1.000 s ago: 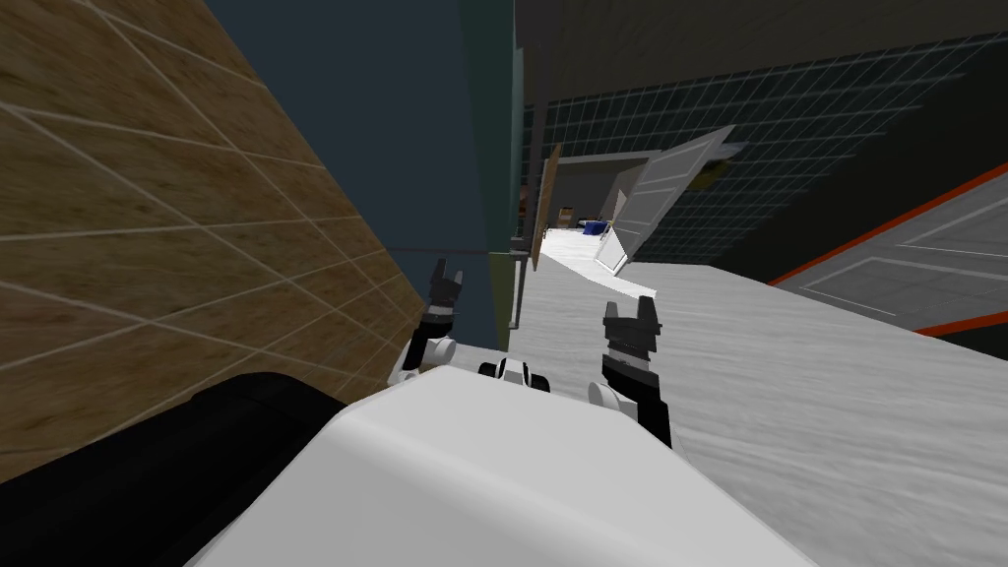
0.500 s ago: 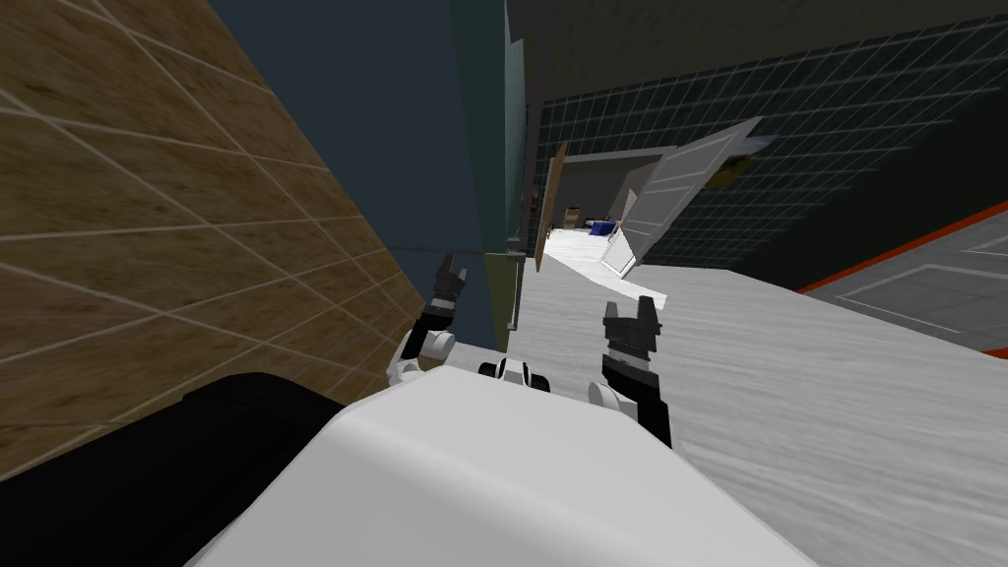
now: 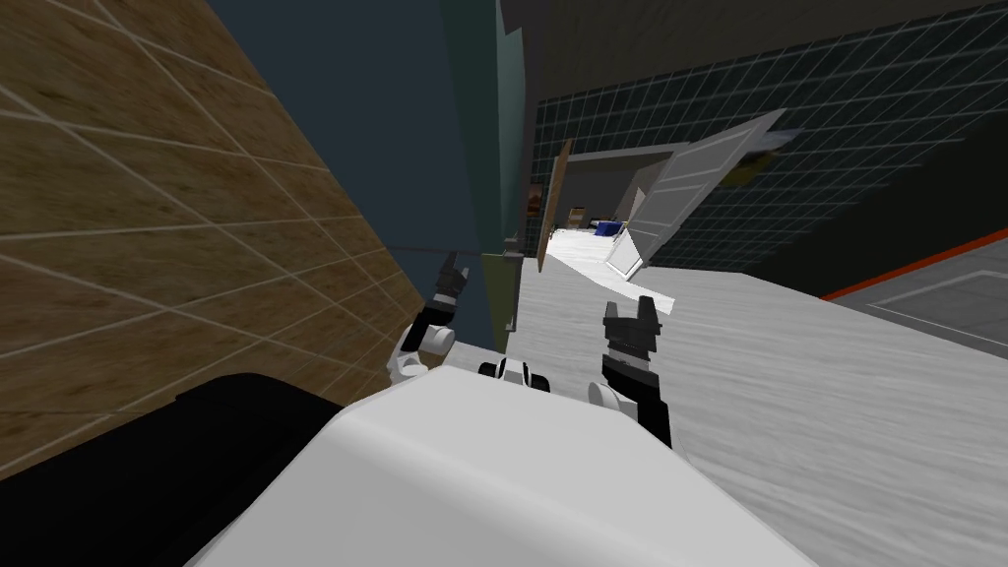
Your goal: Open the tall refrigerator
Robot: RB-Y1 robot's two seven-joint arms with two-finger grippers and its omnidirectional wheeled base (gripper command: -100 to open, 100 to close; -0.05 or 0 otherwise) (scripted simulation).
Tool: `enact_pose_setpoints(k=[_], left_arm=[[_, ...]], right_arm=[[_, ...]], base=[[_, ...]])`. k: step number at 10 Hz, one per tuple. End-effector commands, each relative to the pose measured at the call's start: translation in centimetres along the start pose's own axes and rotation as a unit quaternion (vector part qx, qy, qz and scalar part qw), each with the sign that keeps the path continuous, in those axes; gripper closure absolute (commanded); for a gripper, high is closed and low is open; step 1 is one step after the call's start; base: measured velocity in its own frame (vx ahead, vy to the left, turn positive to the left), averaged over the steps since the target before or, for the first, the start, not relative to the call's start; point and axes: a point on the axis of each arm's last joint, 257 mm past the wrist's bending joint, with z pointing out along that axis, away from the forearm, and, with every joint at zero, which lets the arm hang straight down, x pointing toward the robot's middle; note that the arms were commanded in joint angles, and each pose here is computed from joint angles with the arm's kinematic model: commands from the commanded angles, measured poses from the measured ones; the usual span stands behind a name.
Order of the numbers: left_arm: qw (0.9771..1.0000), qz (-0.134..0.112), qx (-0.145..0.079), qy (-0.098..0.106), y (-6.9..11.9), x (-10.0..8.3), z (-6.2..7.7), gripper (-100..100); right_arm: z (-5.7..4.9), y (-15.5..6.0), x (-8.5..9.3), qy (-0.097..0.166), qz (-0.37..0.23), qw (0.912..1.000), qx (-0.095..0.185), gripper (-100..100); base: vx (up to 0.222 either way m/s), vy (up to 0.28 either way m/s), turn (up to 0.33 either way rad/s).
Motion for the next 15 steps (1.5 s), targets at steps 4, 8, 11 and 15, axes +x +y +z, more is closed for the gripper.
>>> enact_pose_setpoints(k=[4,8,11,15], left_arm=[[0.9995,-0.004,-0.031,0.006,0.6,0.3,1.6,-100],[0.9985,-0.008,-0.053,0.006,1.3,0.4,2.2,-100],[0.9973,-0.014,-0.072,0.006,1.9,0.6,2.8,-100],[0.9945,-0.027,-0.101,0.005,2.8,0.8,3.6,-100]], right_arm=[[0.0,0.0,0.0,0.000,0.000,1.0000,0.000,0],[0.0,0.0,0.0,0.000,0.000,1.0000,0.000,0],[0.0,0.0,0.0,0.000,0.000,1.0000,0.000,0],[0.0,0.0,0.0,0.000,0.000,1.0000,0.000,0]], base=[[0.029,-0.060,0.070],[0.021,-0.053,0.065],[0.016,-0.054,0.074],[0.019,-0.052,0.073]])
